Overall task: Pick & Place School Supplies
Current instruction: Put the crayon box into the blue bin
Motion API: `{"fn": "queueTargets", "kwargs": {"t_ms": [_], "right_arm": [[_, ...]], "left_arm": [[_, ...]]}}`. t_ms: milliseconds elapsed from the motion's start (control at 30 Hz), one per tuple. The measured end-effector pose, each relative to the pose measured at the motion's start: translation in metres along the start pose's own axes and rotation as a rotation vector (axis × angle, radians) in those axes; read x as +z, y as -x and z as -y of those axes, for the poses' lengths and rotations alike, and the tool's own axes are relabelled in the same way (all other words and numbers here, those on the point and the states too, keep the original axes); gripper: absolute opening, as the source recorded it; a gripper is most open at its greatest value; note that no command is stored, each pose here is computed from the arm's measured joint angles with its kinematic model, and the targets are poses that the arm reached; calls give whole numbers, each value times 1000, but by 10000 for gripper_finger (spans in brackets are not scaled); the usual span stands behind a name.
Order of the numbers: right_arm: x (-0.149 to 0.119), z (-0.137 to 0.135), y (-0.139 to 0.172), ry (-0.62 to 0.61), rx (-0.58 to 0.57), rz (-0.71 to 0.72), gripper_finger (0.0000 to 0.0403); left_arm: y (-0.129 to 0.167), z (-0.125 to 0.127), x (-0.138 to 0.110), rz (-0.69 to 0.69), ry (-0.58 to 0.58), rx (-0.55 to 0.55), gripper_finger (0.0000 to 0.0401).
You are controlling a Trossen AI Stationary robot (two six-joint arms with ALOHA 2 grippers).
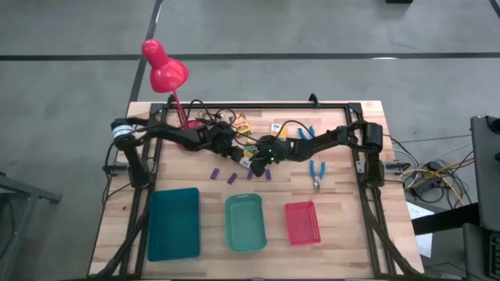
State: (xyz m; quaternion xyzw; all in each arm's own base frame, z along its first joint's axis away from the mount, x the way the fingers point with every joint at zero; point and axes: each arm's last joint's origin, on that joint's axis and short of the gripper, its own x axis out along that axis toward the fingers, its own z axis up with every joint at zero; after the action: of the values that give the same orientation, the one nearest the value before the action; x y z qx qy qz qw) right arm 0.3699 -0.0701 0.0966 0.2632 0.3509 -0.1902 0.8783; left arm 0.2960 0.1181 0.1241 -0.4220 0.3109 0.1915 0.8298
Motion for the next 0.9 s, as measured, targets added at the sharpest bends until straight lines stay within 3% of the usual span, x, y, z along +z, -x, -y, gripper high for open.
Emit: {"fn": "queueTargets", "kwargs": {"t_ms": [300,500,900], "right_arm": [[-1,0,0,0,-1,-7,68],[-1,0,0,0,-1,-7,68],[-1,0,0,0,-4,-5,68]], "left_arm": [[-11,-5,3,-12,-1,-111,154],[-11,-6,4,-13,11,-115,147],[-10,-7,5,-17,21,-118,71]]}}
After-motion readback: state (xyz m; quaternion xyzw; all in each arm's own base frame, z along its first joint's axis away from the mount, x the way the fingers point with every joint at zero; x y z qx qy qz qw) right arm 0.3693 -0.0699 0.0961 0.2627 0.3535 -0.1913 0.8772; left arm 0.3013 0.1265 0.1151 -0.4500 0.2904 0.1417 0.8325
